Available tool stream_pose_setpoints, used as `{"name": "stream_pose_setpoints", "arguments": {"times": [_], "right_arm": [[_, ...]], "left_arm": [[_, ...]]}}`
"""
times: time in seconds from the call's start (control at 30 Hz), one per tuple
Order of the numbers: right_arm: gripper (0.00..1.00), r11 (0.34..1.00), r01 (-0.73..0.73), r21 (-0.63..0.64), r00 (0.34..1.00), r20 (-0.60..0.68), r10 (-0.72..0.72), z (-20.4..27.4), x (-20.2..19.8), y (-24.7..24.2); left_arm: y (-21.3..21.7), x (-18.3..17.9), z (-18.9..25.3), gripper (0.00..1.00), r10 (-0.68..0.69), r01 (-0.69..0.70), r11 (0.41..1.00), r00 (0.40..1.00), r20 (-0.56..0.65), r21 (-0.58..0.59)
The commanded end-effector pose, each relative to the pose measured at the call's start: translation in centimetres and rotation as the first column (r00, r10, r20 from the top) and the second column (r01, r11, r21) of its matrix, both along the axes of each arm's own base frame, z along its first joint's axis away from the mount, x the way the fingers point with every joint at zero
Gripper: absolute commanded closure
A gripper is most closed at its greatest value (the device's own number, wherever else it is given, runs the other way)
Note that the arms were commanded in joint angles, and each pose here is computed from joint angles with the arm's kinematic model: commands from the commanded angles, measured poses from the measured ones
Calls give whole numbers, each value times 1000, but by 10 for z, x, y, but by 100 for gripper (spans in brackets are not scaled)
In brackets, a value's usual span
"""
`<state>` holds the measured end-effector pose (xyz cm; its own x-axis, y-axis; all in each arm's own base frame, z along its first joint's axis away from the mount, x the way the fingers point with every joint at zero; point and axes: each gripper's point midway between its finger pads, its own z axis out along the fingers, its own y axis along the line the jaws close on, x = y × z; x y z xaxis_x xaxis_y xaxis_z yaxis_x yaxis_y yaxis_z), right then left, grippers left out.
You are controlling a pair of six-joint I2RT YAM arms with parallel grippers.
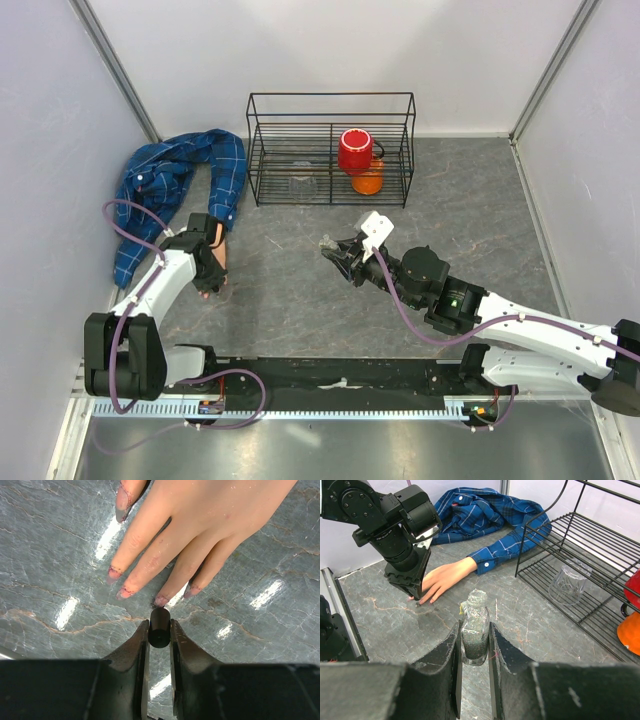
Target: Paint the nails
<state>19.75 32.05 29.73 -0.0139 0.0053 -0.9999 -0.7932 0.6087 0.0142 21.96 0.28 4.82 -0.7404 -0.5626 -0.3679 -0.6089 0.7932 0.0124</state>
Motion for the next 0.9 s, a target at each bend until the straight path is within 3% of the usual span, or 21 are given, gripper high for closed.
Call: {"name": "stream_pose_setpoints", "arguments": {"times": [0.0, 0.5, 0.87], "right_arm": [[100, 998, -17, 66, 1000, 21, 16, 23, -2, 2], [100, 998, -16, 63, 1000, 19, 15, 22, -2, 3], [100, 994, -46, 102, 999, 7, 45, 40, -11, -1]], "left_arm": [[1, 0, 6, 98, 48, -48, 999, 998, 31, -10], [0, 0, 19, 98, 53, -52, 998, 997, 63, -23], [-28, 9, 130, 98, 21, 46, 983, 936, 352, -179]]}}
